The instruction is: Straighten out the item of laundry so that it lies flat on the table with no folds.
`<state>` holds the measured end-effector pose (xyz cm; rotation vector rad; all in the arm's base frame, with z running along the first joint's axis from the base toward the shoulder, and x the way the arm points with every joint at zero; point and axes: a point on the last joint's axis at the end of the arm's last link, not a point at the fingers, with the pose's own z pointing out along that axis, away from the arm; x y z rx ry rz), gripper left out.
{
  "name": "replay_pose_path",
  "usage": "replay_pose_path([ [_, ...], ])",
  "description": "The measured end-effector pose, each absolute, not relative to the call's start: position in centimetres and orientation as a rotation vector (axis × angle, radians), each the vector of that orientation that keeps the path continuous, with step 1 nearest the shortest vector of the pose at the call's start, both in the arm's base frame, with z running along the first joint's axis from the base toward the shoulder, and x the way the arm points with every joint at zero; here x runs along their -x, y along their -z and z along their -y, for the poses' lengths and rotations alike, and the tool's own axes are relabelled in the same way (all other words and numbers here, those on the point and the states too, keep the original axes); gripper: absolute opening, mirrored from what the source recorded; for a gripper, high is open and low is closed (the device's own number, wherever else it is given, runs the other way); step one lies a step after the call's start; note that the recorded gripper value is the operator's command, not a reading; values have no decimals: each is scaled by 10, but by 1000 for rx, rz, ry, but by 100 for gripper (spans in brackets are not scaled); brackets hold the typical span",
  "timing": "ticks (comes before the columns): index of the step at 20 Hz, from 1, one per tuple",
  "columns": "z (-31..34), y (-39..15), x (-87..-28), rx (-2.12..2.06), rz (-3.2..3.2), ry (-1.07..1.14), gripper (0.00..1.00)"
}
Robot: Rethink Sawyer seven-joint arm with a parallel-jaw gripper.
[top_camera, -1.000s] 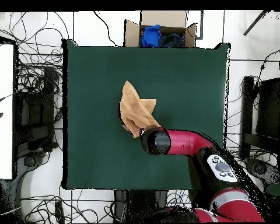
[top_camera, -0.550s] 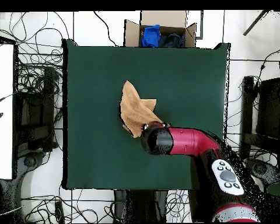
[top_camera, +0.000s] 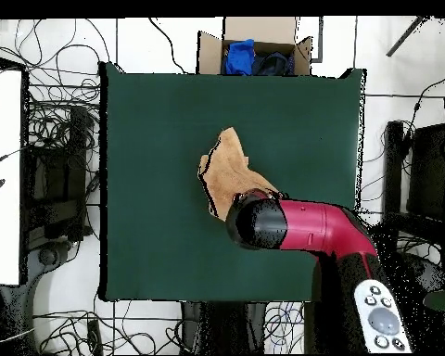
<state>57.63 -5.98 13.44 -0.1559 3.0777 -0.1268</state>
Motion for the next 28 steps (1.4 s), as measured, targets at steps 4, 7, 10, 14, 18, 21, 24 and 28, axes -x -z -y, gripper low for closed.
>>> replay_pose_path([
  [4,64,-169,-574,105,-3092,134,0],
  [7,69,-196,-570,63,-3110,138,0],
  [10,73,-224,-567,23,-3136,137,0],
  [14,84,-264,-558,-46,-3176,142,0],
  [18,98,-302,-549,-82,-3211,151,0],
  [21,108,-333,-545,-51,-3230,168,0],
  [24,117,-360,-544,-6,-3238,180,0],
  [28,122,-384,-545,73,-3215,198,0],
])
